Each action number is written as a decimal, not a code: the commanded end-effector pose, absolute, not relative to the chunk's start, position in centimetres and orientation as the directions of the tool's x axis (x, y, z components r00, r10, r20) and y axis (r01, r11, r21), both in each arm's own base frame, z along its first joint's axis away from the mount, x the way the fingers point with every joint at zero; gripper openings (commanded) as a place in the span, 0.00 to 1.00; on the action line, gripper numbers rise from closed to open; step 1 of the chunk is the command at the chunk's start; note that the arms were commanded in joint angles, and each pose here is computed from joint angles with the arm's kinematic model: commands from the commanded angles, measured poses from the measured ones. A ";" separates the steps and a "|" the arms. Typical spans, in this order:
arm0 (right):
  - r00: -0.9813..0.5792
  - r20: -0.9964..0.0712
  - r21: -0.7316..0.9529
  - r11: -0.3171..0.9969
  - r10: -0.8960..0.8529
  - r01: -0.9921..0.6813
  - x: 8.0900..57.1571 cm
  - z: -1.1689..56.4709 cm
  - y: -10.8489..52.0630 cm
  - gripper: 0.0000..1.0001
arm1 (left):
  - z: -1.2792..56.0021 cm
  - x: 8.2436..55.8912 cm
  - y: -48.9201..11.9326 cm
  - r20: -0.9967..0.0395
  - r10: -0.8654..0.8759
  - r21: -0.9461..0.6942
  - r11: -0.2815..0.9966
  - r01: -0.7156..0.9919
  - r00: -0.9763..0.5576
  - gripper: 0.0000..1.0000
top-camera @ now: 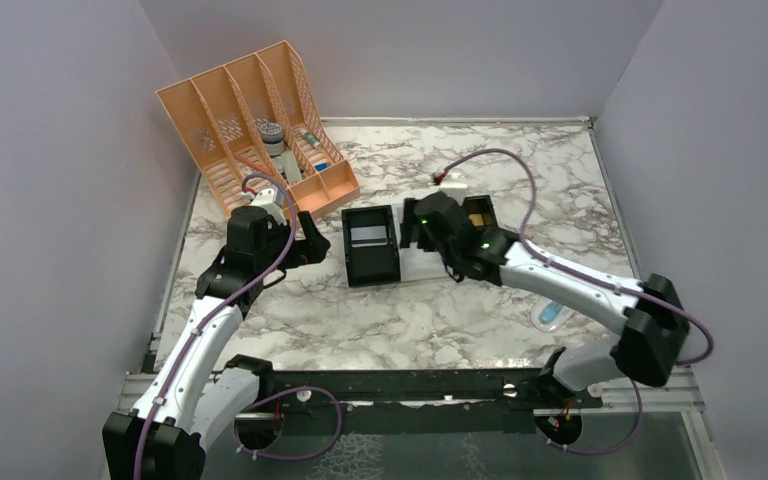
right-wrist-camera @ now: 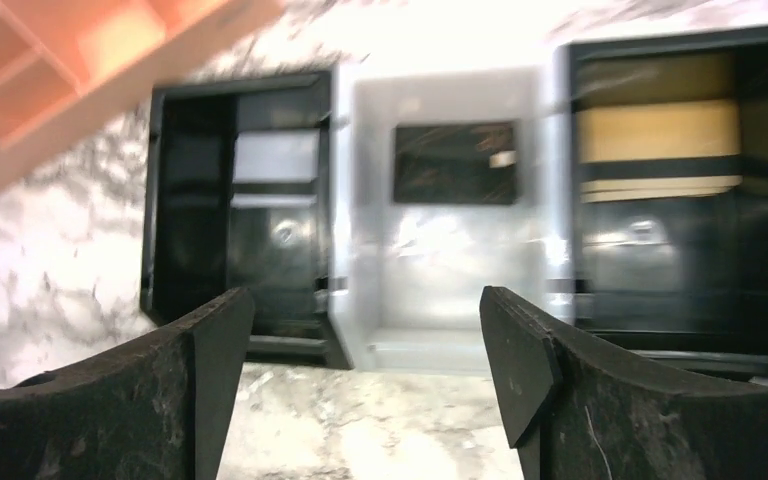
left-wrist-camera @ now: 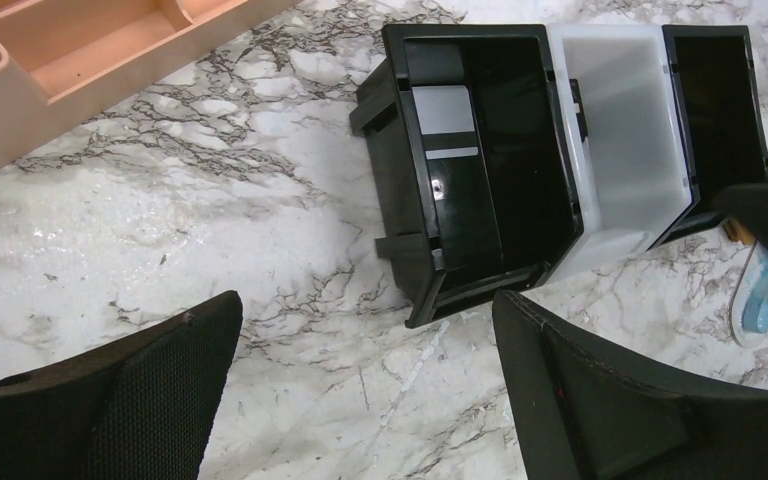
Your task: Take the credit cards out of the card holder
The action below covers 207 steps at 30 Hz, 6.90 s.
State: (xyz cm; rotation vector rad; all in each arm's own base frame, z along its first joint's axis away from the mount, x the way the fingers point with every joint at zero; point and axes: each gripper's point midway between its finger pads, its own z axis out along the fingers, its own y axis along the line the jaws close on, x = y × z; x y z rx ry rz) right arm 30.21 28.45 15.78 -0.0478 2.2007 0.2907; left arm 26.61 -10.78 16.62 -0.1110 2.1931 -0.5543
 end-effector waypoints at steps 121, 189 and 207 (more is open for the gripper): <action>-0.841 -0.424 0.261 0.935 0.335 0.241 29.3 0.1 3.6 0.47 | 16.9 26.6 -12.2 -0.706 -0.262 -0.475 0.865 0.164 -0.658 0.99; -0.960 -0.267 0.217 0.976 0.080 0.021 13.5 -0.3 19.5 0.37 | 11.4 17.9 -26.6 -0.686 0.119 -0.488 0.657 0.574 -0.718 0.96; -0.704 -0.708 0.029 0.998 0.064 0.062 28.7 14.5 14.9 0.79 | 12.4 19.9 -24.5 -0.681 -0.033 -0.478 0.777 0.410 -0.731 0.95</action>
